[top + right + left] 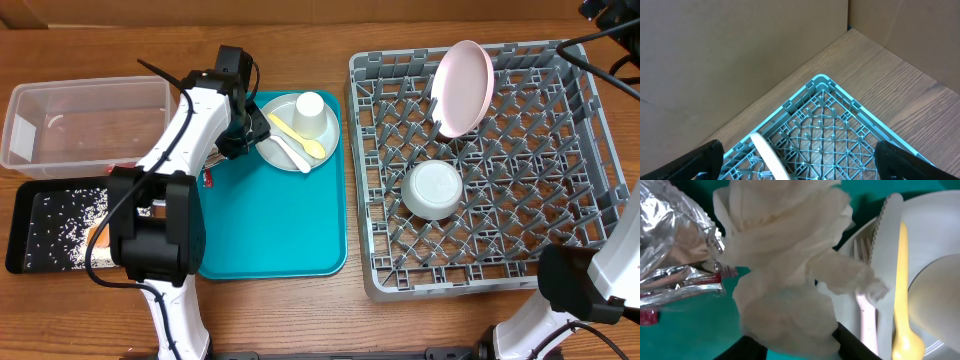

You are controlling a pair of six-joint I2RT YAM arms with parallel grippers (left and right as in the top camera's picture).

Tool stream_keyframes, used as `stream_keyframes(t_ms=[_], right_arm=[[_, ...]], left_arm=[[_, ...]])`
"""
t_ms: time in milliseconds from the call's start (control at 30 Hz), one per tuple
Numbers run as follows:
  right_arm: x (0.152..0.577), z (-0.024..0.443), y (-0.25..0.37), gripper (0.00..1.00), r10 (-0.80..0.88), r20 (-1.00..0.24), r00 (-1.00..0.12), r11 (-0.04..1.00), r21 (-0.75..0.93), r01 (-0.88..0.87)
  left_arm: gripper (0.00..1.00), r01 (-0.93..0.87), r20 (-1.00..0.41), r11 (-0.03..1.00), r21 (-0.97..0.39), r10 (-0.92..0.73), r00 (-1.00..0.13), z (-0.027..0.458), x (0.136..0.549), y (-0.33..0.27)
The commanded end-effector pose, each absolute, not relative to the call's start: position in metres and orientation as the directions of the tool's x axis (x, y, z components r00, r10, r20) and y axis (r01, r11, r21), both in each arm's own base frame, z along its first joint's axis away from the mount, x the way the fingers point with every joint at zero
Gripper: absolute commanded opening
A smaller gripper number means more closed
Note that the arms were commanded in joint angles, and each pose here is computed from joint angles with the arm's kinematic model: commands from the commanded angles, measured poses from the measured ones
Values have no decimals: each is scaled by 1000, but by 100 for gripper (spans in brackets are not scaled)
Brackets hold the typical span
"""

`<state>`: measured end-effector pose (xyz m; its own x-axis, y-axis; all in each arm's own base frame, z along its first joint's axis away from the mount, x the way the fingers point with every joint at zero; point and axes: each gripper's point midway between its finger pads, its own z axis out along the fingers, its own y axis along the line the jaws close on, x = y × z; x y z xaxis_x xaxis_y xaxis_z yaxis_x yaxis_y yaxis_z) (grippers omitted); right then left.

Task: Sort waste into correct bins and load items into the dishwasher rack
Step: 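Grasp the white tissue with the left gripper and lift it toward the bin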

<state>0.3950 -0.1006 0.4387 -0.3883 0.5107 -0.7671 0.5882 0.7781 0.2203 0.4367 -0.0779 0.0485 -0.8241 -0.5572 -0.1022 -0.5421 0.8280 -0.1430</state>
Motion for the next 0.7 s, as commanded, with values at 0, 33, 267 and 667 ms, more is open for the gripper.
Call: stream_keyframes(t_ms=[0, 33, 267, 667], right_arm=[[395, 439, -103, 100, 513, -770, -380, 771, 219, 598], [395, 439, -103, 100, 513, -770, -380, 771, 219, 598], [395, 439, -103, 100, 513, -770, -380, 771, 219, 598], [395, 439, -103, 100, 513, -770, -380, 771, 219, 598]], left_arm=[[36, -560, -98, 814, -152, -576, -811, 47, 441, -77], [35, -562, -101, 813, -154, -578, -810, 48, 442, -76], [4, -543, -114, 826, -153, -560, -820, 55, 446, -71], [4, -485, -198, 845, -225, -527, -826, 139, 449, -81]])
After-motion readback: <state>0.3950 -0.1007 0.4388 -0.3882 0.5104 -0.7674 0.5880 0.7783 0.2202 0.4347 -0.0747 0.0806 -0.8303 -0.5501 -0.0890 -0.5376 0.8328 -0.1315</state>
